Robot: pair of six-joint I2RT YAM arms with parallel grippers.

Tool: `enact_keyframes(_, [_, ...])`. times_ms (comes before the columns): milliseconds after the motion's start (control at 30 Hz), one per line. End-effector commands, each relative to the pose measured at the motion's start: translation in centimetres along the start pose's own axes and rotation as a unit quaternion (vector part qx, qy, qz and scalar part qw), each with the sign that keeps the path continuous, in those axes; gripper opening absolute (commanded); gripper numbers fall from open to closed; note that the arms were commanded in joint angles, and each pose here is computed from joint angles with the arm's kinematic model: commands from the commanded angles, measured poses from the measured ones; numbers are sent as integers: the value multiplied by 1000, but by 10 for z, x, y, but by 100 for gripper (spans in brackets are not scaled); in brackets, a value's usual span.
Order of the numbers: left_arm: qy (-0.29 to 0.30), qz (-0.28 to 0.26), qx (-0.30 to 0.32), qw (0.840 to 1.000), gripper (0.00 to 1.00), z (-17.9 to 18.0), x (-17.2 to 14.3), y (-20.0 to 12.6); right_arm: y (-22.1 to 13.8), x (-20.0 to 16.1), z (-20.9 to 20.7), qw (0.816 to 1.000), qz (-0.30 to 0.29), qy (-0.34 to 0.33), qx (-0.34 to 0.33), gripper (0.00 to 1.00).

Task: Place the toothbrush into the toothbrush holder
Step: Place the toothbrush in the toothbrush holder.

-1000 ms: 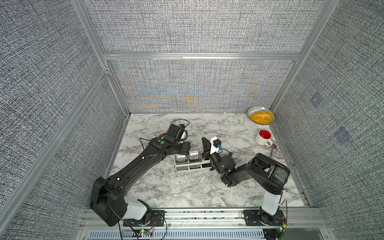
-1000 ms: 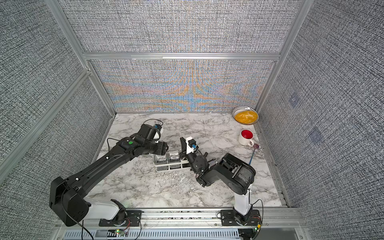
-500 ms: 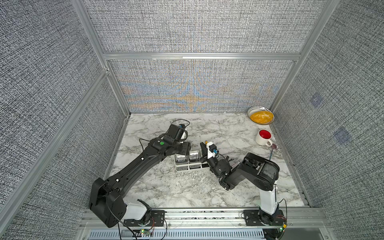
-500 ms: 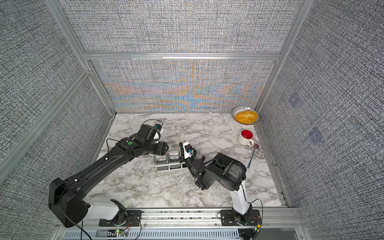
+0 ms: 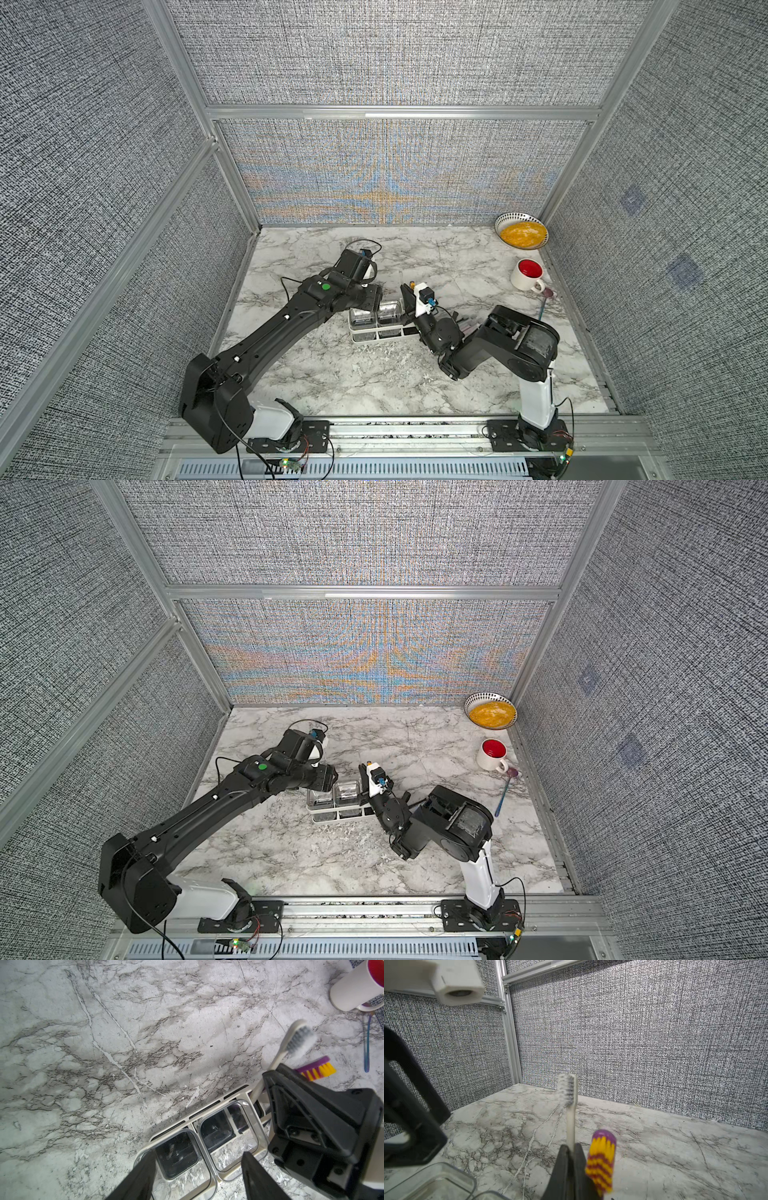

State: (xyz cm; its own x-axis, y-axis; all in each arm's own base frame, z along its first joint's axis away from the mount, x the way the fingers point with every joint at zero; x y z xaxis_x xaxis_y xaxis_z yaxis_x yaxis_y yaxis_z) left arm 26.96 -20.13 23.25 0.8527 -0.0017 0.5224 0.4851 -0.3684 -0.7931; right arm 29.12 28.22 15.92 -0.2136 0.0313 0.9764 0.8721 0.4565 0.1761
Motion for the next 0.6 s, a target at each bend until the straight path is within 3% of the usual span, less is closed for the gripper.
enact_keyframes(0, [9, -5, 0, 1000, 68, -1, 2, -1, -4, 35, -10, 993, -89, 80, -21, 1])
enact_keyframes(567, [16, -5, 7, 1000, 68, -1, -1, 1, -8, 56, -16, 989, -113, 96, -26, 1])
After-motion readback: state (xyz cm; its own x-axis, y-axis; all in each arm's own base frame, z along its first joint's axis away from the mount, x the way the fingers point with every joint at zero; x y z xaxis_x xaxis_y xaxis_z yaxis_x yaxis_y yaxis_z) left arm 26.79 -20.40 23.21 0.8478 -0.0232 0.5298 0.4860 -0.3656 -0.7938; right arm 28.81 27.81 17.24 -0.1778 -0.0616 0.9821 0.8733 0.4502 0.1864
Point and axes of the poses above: each gripper's point midway between its finger pads, its own y axis out along the fingers, its own z axis along the line the jaws close on, x = y × z, the point moved 6 cm from there along -y, back along the fingers, and after that the axes turned 13 degrees about -y, right-handed, at the moved point
